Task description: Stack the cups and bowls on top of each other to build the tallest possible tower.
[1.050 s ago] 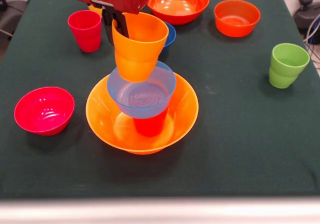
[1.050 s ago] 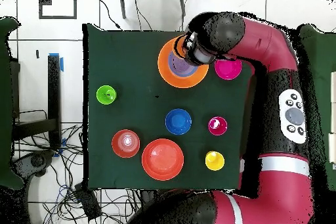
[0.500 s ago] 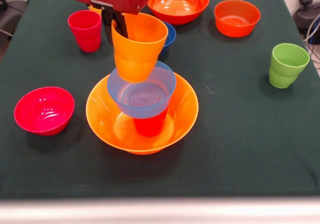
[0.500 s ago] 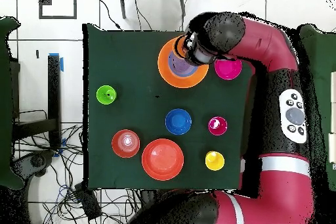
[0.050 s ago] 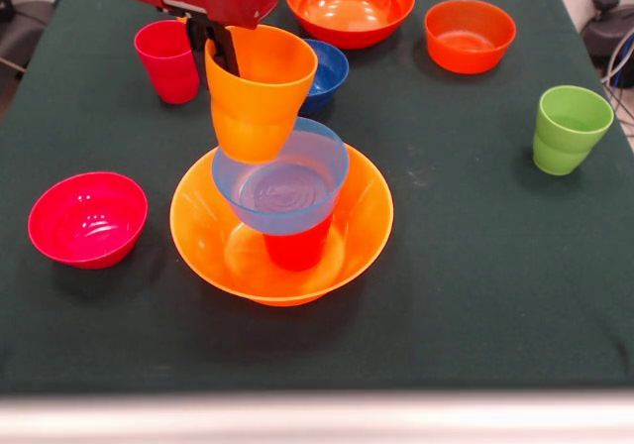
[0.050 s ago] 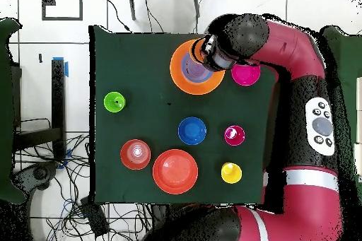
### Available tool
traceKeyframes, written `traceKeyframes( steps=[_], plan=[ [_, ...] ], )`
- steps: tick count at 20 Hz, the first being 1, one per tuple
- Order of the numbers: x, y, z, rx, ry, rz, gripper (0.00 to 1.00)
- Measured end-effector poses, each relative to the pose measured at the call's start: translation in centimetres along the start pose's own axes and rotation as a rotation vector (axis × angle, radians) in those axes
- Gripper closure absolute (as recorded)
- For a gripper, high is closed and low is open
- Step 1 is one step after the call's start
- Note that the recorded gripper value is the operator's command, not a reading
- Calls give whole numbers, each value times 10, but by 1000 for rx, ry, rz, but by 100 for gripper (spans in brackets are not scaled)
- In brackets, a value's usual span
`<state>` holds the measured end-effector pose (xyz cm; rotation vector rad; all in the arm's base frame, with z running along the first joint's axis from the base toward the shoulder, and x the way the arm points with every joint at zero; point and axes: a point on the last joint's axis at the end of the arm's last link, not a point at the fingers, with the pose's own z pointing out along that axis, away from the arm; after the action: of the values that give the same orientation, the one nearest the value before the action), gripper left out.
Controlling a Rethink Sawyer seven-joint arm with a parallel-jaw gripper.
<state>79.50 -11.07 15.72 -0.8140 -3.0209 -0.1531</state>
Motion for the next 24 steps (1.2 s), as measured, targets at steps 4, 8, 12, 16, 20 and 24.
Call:
traceKeyframes(
  steps=[4,8,12,16,20,24],
  plan=[
    [-2,-4,0,2,-1,4,100],
    [-2,-6,0,4,-1,5,100],
    [0,-6,2,5,3,2,100],
    [4,-3,3,2,12,-2,100],
    [8,0,4,0,20,-8,100],
    [11,4,2,-7,23,-14,100]
  ],
)
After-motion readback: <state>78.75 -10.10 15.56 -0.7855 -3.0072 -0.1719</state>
